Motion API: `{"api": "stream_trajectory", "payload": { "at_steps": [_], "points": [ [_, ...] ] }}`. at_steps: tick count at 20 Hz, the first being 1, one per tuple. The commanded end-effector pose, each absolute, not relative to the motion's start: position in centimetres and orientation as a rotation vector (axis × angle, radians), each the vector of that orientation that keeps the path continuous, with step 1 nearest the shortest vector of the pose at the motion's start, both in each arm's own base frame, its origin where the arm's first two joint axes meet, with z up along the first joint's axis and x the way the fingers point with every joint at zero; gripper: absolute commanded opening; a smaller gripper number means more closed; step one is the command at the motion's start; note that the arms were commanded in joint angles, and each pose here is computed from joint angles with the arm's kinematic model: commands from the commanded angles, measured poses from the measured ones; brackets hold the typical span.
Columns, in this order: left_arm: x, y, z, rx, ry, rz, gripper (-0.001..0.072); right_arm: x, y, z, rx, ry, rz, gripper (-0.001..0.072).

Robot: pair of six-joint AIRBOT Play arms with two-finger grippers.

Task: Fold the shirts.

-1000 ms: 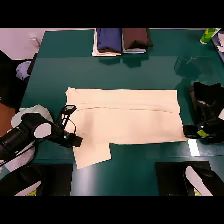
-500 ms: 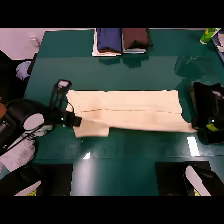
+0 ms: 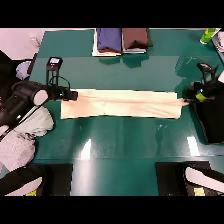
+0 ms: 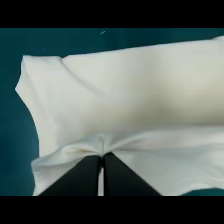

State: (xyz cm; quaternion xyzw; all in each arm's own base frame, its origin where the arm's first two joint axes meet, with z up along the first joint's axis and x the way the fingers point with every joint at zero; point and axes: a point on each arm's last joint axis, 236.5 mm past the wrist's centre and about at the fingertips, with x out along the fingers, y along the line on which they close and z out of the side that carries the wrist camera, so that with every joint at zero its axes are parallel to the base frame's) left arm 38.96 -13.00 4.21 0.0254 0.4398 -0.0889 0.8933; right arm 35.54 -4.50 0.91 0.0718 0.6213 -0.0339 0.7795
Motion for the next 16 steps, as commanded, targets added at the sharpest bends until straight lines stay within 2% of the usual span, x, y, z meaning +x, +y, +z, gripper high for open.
{"api": "stream_trajectory", "payload": {
  "at_steps": [1,5,8,9,10,11,15,16],
  "points": [
    [42.9,-13.7,1.7,0.112,0.89,-0.22,0.003,40.0,-4.3,0.1,0.168,1.334,-0.072,0.0013],
    [45.5,-14.7,-0.5,0.115,0.91,-0.222,0.0031,42.7,-4.6,-0.4,0.18,1.332,-0.073,0.0016],
    [46.1,-14.9,0.0,0.111,0.903,-0.221,0.0032,43.7,-3.8,-1.1,0.249,1.327,-0.045,0.0018],
    [46.1,-14.9,0.3,0.113,0.909,-0.217,0.0114,44.0,-3.8,-1.1,0.273,1.319,-0.04,0.005],
    [46.2,-14.8,0.9,0.114,0.914,-0.213,0.0351,44.3,-3.7,-0.9,0.296,1.302,-0.036,0.0241],
    [46.2,-14.8,1.6,0.113,0.922,-0.208,0.047,44.6,-3.8,-0.6,0.316,1.283,-0.029,0.0369],
    [45.6,-14.6,3.7,0.103,0.973,-0.193,0.0465,42.9,-5.8,0.4,0.322,1.306,-0.022,0.0421],
    [45.2,-14.9,3.6,0.085,0.989,-0.201,0.0326,41.8,-6.4,-0.1,0.339,1.345,-0.032,0.0535]
  ]
}}
